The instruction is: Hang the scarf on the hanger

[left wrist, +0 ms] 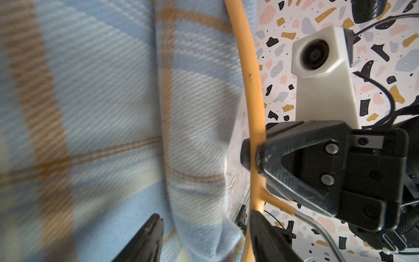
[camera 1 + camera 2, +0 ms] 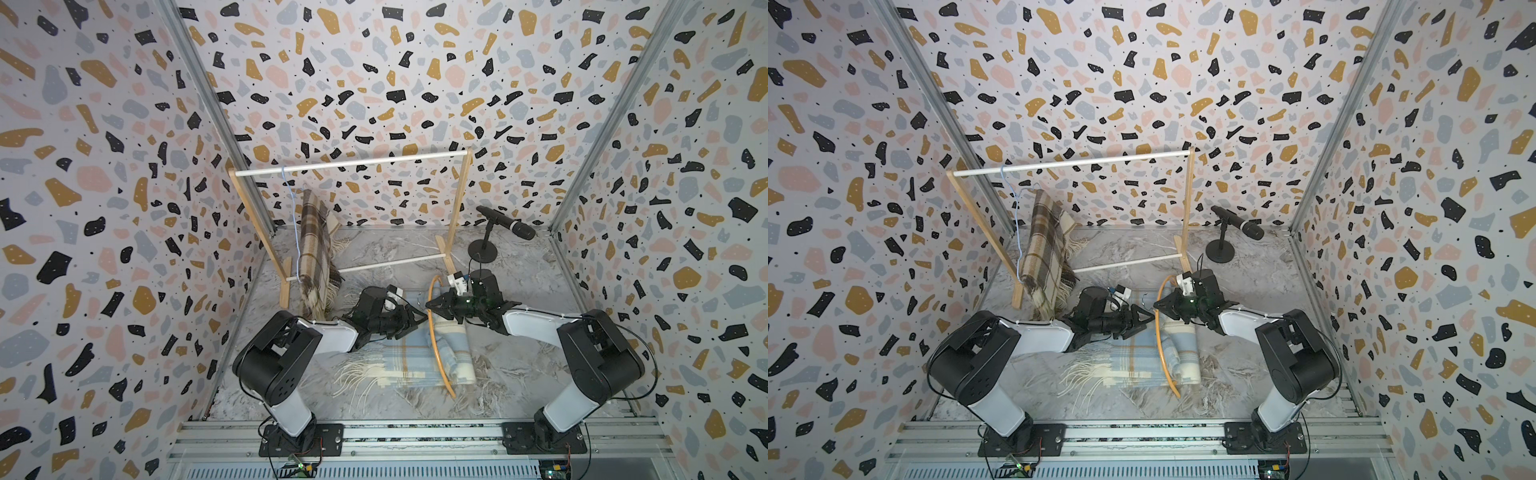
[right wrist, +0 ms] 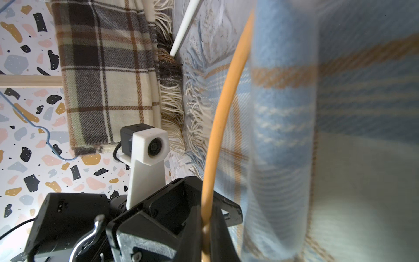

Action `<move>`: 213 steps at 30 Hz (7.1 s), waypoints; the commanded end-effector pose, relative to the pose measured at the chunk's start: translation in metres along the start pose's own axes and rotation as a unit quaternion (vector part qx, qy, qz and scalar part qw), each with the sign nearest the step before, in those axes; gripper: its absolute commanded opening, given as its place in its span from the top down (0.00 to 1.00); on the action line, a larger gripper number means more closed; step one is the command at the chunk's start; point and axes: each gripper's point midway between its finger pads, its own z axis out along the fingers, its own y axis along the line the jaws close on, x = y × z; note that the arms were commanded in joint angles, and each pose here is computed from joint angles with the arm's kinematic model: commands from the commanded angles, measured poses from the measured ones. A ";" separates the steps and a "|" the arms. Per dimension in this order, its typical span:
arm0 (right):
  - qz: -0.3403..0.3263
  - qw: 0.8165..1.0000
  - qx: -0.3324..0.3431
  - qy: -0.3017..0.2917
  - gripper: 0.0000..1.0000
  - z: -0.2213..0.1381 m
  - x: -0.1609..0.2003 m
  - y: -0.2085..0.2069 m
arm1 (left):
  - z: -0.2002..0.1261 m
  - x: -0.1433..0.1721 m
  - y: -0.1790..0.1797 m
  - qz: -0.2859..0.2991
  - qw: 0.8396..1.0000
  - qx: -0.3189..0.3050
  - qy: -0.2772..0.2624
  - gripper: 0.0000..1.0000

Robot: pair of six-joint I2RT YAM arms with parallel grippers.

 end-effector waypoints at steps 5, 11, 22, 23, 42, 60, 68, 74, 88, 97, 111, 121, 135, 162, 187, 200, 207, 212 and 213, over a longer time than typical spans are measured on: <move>-0.042 0.998 -0.040 -0.003 1.00 -0.009 0.002 0.035 | 0.012 0.008 -0.004 0.015 1.000 0.011 0.011 0.44; -0.044 0.998 -0.038 -0.009 1.00 -0.015 -0.002 0.035 | 0.006 0.006 -0.006 0.024 1.000 -0.001 0.002 0.51; -0.037 0.998 -0.049 -0.008 1.00 -0.025 -0.007 0.037 | 0.009 0.003 -0.011 0.022 1.000 0.010 0.006 0.55; -0.036 0.998 -0.048 -0.007 1.00 -0.024 -0.006 0.036 | 0.010 0.003 -0.011 0.022 1.000 0.010 0.007 0.54; -0.041 0.998 -0.050 -0.008 1.00 -0.032 -0.007 0.040 | 0.021 0.003 -0.020 0.055 0.998 0.015 0.019 0.99; -0.025 0.993 -0.113 0.020 1.00 -0.028 -0.016 0.069 | -0.117 -0.027 -0.028 0.135 0.985 -0.102 -0.008 1.00; -0.062 0.997 -0.016 0.044 1.00 -0.029 -0.005 0.038 | -0.126 -0.022 0.010 0.113 0.982 -0.151 -0.009 1.00; -0.060 0.997 -0.012 0.042 1.00 -0.030 -0.005 0.035 | -0.127 -0.024 0.040 0.101 0.975 -0.197 -0.009 1.00; -0.059 0.997 -0.034 0.048 1.00 -0.033 -0.004 0.047 | -0.136 -0.039 0.099 0.072 0.956 -0.283 -0.008 1.00; -0.047 0.995 -0.076 0.040 1.00 -0.043 -0.008 0.075 | -0.147 -0.039 0.121 0.056 0.942 -0.330 -0.020 0.82; -0.034 0.992 -0.120 0.008 1.00 -0.071 -0.018 0.132 | -0.160 -0.053 0.076 0.085 0.952 -0.284 -0.072 0.73; -0.009 0.989 -0.142 -0.040 1.00 -0.099 -0.043 0.185 | -0.187 -0.040 -0.088 0.186 0.974 -0.062 -0.117 0.49; -0.009 0.978 -0.193 -0.075 1.00 -0.128 -0.062 0.249 | -0.174 0.004 -0.241 0.282 0.948 0.114 -0.089 0.34; -0.098 0.972 -0.174 -0.124 0.90 -0.152 -0.055 0.261 | -0.122 -0.001 -0.293 0.268 0.947 0.164 -0.070 1.00; -0.544 0.787 -0.192 -0.218 0.30 -0.183 0.040 0.207 | -0.179 -0.032 -0.369 0.266 0.918 0.226 -0.188 1.00; -0.611 0.733 -0.253 -0.160 0.27 -0.146 0.076 0.198 | -0.185 -0.038 -0.378 0.255 0.915 0.236 -0.205 1.00; -0.601 0.745 -0.253 -0.139 0.45 -0.127 0.072 0.198 | -0.183 -0.038 -0.376 0.253 0.916 0.235 -0.203 1.00; -0.589 0.751 -0.270 -0.128 0.55 -0.119 0.072 0.205 | -0.179 -0.040 -0.372 0.249 0.918 0.230 -0.204 1.00; -0.588 0.752 -0.271 -0.127 0.58 -0.118 0.072 0.205 | -0.178 -0.040 -0.371 0.248 0.919 0.230 -0.204 1.00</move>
